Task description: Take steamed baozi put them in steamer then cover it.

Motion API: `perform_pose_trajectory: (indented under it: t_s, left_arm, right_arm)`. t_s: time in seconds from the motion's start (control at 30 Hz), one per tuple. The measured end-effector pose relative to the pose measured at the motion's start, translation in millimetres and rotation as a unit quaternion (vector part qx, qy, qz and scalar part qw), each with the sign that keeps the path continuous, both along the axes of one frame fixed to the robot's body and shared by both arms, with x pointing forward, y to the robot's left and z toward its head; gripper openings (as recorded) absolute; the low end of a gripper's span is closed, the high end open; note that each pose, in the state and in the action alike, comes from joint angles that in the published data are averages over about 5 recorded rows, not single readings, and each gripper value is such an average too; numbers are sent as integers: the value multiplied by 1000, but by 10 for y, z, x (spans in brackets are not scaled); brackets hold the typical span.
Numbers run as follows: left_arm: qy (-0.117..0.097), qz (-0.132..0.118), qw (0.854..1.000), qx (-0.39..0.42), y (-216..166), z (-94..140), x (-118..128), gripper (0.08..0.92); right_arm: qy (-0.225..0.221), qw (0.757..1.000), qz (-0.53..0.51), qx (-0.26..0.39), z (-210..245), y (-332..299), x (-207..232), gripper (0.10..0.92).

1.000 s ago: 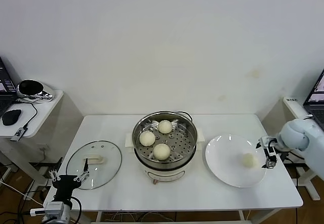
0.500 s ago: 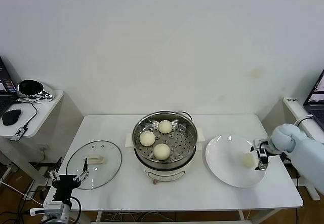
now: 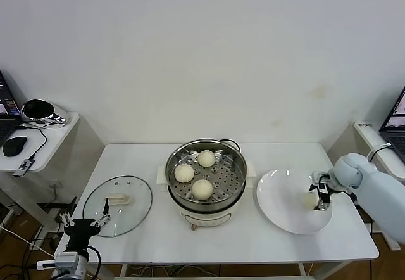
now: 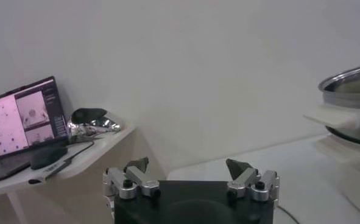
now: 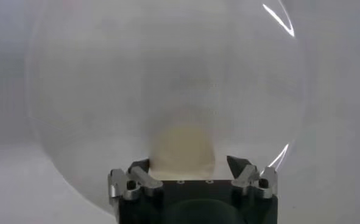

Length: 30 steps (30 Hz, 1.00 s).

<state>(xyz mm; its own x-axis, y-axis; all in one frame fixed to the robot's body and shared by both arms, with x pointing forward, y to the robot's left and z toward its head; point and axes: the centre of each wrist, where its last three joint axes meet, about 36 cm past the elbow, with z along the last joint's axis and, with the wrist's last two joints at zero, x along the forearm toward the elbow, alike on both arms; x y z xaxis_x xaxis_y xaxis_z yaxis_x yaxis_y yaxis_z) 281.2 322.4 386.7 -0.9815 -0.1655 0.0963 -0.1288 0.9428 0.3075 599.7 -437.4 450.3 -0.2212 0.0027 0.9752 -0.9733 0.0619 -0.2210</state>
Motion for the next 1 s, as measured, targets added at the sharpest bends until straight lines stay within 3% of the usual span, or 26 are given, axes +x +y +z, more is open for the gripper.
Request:
perform_pose_trajectory:
  t_s: [0.27, 0.53, 1.0]
  left_arm:
    - [-1, 1, 1000, 0, 5, 6, -5, 823]
    - [-2, 2, 1000, 0, 13, 10, -2, 823]
    - [-4, -5, 1000, -5, -25, 4, 36, 823]
  right_arm:
    - [10, 1000, 4, -1, 31, 33, 29, 573]
    - [12, 1000, 6, -2, 256, 27, 42, 552]
    - [-37, 998, 30, 34, 1546, 587, 164, 564]
